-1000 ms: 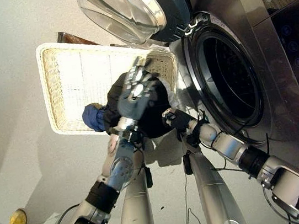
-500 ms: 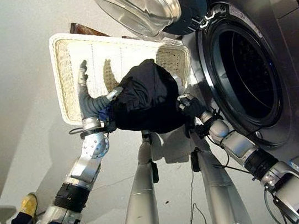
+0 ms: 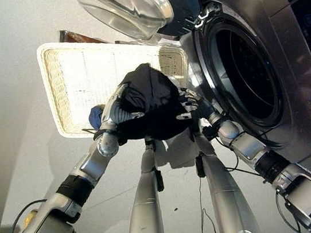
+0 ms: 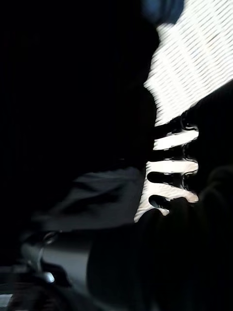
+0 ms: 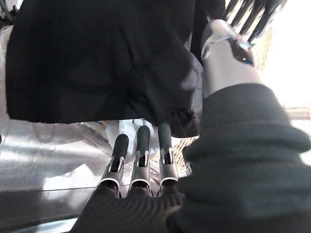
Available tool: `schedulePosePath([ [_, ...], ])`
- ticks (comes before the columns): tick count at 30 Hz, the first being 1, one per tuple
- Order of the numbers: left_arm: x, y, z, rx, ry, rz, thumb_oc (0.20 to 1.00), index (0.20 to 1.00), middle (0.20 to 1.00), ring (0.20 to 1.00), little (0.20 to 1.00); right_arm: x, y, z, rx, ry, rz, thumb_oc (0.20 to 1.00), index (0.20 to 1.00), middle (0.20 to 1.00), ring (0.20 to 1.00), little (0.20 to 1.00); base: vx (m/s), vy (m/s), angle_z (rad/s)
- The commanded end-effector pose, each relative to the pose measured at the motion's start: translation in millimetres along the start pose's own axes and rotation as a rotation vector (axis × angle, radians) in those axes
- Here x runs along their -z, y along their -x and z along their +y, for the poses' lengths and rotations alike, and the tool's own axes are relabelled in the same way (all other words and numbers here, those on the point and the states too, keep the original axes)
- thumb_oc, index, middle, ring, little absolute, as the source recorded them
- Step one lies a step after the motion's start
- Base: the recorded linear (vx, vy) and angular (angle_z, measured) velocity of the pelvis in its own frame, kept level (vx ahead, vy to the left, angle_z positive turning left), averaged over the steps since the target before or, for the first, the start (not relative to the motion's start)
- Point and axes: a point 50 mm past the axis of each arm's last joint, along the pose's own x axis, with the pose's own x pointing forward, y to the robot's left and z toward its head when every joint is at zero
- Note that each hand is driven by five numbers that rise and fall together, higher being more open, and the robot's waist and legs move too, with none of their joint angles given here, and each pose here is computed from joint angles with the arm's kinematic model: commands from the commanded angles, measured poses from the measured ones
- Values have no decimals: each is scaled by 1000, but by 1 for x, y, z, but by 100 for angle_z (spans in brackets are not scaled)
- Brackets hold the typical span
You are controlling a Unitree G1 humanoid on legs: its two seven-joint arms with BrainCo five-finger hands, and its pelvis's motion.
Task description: Put the clothes into the washing machine.
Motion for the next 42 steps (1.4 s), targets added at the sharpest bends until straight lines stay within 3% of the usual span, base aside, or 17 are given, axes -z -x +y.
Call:
schedulePosePath([
  [1, -6, -7, 2, 25, -1, -1, 1000, 1000, 1000, 1000, 1000, -9, 0, 4, -33, -18, -57, 1000, 1000, 1000, 1000, 1000, 0, 19, -9],
  [7, -1, -20, -3, 64, -202, 92, 1000, 1000, 1000, 1000, 1000, -13, -6, 8, -44, -46, -61, 1000, 1000, 1000, 1000, 1000, -6, 2, -4],
  [13, 3, -37, 0, 82, -574, 213, 1000, 1000, 1000, 1000, 1000, -25, -15, 18, -79, -71, -89, 1000, 1000, 1000, 1000, 1000, -2, 2, -3],
  [14, 2, -38, 0, 81, -577, 213, 555, 555, 555, 555, 555, -25, -15, 18, -79, -72, -90, 1000, 1000, 1000, 1000, 1000, 5, 9, -3],
  [15, -3, -43, -1, 62, -613, 206, 200, 200, 200, 200, 200, -29, -17, 22, -91, -81, -100, 1000, 1000, 1000, 1000, 1000, 0, 0, 0],
  [18, -10, -48, -4, 49, -631, 188, 200, 200, 200, 200, 200, -33, -19, 25, -97, -94, -111, 1000, 1000, 1000, 1000, 1000, 0, -8, -2],
  [30, -50, -40, 0, -292, -228, -136, 200, 200, 200, 200, 200, -42, -13, 35, -66, -153, -162, 1000, 1000, 1000, 1000, 1000, -3, -42, -2],
  [35, -54, -23, 28, -517, -38, -234, 200, 200, 200, 200, 200, -39, -6, 33, -29, -133, -171, 1000, 1000, 1000, 1000, 1000, -15, -62, 6],
  [42, -59, 0, 60, -675, 89, -328, 200, 200, 200, 200, 200, -40, 0, 25, 23, -105, -191, 1000, 1000, 1000, 1000, 1000, -14, -42, 5],
])
